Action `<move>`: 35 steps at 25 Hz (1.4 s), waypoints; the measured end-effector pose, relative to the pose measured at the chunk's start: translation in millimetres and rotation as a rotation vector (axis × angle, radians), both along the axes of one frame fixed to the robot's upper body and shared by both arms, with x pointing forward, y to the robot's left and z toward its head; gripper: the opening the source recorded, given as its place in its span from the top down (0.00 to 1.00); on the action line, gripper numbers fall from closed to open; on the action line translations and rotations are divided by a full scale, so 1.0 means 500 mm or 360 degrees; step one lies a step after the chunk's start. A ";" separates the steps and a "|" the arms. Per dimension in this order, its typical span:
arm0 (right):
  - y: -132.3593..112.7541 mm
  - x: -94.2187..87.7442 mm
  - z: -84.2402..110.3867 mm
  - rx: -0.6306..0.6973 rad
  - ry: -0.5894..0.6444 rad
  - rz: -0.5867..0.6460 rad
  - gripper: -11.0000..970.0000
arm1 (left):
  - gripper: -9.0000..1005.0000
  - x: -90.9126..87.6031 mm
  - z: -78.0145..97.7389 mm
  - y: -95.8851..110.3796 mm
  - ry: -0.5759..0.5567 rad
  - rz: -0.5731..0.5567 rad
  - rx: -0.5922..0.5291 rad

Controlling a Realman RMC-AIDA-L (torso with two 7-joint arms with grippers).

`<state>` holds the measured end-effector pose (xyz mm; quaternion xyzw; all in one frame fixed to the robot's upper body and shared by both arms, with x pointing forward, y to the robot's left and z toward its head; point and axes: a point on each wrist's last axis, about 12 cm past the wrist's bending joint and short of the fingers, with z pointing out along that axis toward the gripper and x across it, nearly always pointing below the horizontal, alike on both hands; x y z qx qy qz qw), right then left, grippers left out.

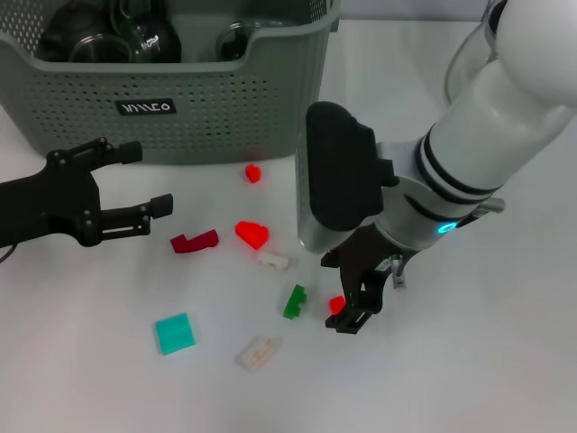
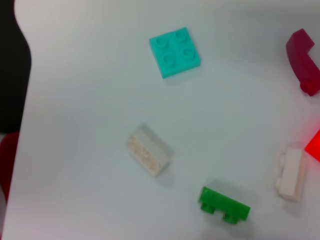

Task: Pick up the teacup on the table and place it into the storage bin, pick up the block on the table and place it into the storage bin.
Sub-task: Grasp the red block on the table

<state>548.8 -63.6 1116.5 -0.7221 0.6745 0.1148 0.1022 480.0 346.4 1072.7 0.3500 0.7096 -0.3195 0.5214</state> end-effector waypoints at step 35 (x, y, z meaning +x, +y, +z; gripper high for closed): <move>0.003 -0.008 -0.022 -0.0048 -0.0008 -0.0009 0.51 | 0.13 0.004 -0.001 -0.006 0.0010 -0.0013 -0.0005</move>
